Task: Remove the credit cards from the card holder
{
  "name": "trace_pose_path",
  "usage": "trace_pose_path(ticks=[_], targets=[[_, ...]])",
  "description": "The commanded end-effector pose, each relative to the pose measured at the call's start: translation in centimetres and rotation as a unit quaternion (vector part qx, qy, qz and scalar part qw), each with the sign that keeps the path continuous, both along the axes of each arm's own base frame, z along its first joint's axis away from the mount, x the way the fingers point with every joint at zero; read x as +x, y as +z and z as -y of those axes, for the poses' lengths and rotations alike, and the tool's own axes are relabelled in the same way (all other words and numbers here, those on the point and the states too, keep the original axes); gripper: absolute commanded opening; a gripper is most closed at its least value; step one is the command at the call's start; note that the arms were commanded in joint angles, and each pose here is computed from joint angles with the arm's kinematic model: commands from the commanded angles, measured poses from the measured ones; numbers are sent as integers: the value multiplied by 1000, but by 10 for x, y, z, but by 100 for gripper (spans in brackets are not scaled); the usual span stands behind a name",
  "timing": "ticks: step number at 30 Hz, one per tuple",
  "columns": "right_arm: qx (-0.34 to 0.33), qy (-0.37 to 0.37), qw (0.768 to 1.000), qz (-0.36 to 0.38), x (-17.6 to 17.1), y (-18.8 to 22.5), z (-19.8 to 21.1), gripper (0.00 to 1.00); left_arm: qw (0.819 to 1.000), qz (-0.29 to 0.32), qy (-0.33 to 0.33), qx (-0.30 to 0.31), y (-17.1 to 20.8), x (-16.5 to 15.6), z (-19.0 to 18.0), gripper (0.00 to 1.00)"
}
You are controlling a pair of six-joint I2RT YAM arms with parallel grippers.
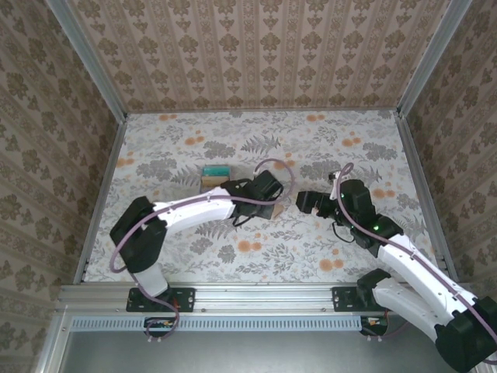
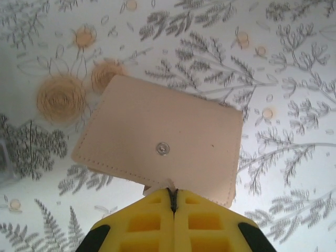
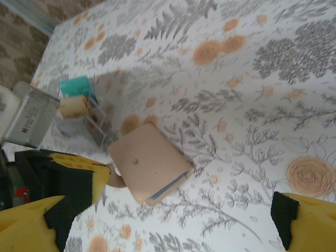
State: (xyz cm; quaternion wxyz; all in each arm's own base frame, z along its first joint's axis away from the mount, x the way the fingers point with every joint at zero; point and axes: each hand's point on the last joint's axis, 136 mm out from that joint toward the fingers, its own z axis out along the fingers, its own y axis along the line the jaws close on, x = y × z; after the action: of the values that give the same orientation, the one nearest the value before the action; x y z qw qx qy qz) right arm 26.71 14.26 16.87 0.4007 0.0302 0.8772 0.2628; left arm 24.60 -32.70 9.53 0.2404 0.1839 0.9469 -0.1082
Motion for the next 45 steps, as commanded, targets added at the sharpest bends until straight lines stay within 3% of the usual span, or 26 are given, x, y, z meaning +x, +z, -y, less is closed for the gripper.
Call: trace_pose_path(ticks=[1,9,17,26,31,41,45], targets=[[-36,6,999,-3,-9,0,-1,100,999,12,8,-51,16,-7,-1,0],[-67,43,997,-9,-14,-2,-29,100,994,68,-16,-83,64,-21,-24,0],[-38,73,996,-31,-10,-20,-59,99,995,68,-8,-72,54,-21,-34,0],[-5,101,991,-92,-13,-57,-91,75,996,67,47,-33,36,-25,-79,0],[2,113,987,-115,-14,-72,-108,57,994,57,92,-17,16,-34,-117,0],[-6,118,977,-176,-13,-114,-131,42,991,47,122,-29,-2,-42,-150,0],[-19,114,975,-192,-11,-130,-132,40,991,43,122,-28,-6,-43,-151,0]])
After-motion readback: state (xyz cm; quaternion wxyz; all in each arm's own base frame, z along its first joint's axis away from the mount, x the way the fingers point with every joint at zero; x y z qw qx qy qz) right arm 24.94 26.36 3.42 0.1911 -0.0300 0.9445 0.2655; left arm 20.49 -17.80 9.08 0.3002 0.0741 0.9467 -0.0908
